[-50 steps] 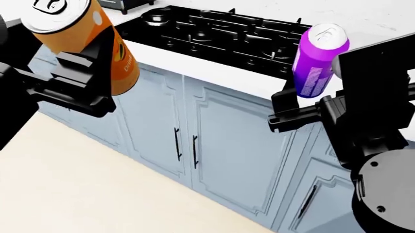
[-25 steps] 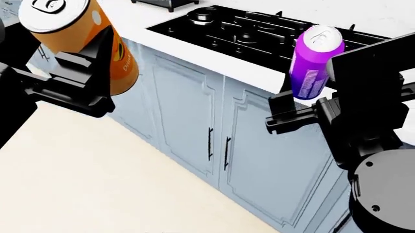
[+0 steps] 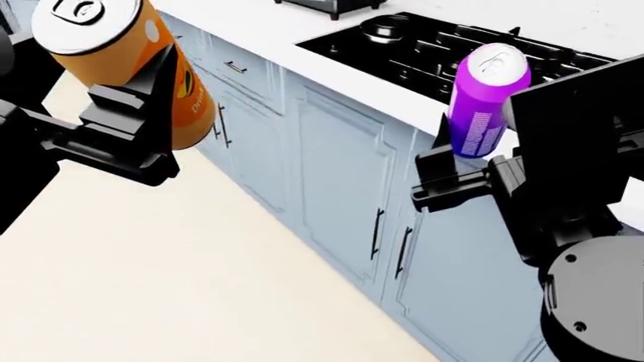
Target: Move the drinks to the dining counter.
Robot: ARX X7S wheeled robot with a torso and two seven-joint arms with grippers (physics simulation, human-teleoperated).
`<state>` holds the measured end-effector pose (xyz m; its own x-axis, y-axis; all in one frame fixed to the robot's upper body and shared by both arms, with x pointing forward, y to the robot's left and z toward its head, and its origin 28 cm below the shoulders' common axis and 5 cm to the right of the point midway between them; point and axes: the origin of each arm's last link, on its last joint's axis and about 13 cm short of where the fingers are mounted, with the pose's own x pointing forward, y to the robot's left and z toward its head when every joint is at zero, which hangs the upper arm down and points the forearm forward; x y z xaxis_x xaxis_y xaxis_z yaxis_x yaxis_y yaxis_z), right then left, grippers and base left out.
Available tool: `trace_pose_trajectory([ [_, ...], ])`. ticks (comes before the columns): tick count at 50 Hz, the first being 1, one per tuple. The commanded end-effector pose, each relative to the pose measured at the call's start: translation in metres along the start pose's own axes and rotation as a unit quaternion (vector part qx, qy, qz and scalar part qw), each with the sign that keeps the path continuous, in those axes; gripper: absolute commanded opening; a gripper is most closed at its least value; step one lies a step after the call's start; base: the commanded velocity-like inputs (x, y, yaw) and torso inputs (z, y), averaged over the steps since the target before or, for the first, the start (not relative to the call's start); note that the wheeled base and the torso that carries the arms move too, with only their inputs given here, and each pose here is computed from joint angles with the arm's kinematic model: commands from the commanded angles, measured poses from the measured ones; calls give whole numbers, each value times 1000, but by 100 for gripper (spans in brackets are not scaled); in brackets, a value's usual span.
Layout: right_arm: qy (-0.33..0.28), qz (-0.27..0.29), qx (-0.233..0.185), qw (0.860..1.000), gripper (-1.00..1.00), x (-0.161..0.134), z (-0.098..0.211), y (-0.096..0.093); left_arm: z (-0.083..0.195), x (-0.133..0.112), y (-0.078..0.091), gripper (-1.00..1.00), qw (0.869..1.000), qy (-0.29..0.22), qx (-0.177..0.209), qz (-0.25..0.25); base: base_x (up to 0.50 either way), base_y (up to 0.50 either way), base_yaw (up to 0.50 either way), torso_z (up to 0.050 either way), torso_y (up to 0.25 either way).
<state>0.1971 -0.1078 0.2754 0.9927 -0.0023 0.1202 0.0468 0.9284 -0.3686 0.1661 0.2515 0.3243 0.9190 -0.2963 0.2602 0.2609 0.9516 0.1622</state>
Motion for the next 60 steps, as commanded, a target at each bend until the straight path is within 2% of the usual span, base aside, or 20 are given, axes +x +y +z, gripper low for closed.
trace_pose_trajectory([
  [1, -6, -3, -4, 1000, -100, 0, 2, -2, 1, 0, 1, -100, 1000, -4, -2, 7, 117, 126, 500, 0, 0],
  [34, -9, 3, -10, 1000, -100, -2, -2, 1, -2, 4, -3, -100, 1000, 3, 3, -4, 108, 145, 500, 0, 1],
  [52, -7, -12, -5, 1000, -100, -7, -2, -7, 3, 12, -7, -100, 1000, 2, 6, -14, 87, 167, 500, 0, 1],
  [60, -8, -5, -9, 1000, -100, -3, -1, -3, 3, 12, -8, -100, 1000, 5, 10, -17, 75, 177, 500, 0, 1],
])
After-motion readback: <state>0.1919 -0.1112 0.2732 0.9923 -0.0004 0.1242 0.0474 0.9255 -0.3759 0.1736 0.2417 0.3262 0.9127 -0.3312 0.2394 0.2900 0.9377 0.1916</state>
